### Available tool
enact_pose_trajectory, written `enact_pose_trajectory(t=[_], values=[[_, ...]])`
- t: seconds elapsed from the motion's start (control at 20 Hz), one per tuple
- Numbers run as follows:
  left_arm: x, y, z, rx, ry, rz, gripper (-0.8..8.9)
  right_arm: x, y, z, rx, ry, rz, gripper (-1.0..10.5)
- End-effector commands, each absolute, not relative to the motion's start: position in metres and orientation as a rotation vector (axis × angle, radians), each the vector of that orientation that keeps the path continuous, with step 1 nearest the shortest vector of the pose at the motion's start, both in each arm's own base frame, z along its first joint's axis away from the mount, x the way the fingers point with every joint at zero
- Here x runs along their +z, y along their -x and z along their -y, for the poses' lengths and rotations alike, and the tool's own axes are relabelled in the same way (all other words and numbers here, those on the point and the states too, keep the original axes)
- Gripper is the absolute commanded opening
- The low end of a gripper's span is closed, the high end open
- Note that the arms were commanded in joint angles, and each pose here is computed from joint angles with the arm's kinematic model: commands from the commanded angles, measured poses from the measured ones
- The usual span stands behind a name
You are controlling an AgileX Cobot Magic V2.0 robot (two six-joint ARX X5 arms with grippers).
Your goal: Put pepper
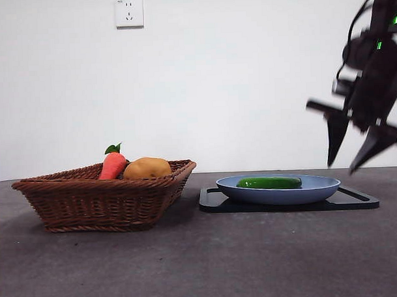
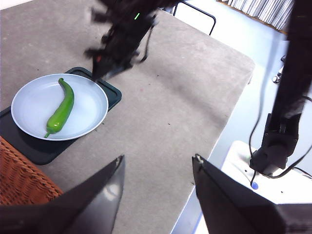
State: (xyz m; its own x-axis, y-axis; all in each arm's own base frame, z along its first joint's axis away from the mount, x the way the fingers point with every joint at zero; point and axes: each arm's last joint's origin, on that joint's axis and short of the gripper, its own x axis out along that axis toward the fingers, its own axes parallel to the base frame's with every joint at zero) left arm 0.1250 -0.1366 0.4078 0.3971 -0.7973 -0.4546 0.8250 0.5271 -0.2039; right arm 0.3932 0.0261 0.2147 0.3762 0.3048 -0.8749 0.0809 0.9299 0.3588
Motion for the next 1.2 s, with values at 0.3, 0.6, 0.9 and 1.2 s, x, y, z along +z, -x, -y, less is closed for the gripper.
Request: enact_pose_trajectory(t=[0.3, 0.6, 0.9, 1.2], values=[[0.412, -0.127, 0.136, -0.938, -0.081, -0.509, 2.45, 0.33, -0.289, -0.05, 0.449, -0.145, -1.183, 1.9], [0.411, -0.127, 0.136, -0.936, -0.083, -0.517, 1.96, 0.38, -0.2, -0.074, 0.616, -0.025, -1.14, 0.4], [0.41, -0.126, 0.135, -0.933, -0.088, -0.53, 0.06, 0.402, -0.154, -0.076, 0.715, 0.029, -1.044, 0.1], [0.41, -0.126, 0.135, -0.934, -0.087, -0.529, 0.07, 0.408, -0.144, -0.07, 0.701, -0.008, -1.012, 0.1]])
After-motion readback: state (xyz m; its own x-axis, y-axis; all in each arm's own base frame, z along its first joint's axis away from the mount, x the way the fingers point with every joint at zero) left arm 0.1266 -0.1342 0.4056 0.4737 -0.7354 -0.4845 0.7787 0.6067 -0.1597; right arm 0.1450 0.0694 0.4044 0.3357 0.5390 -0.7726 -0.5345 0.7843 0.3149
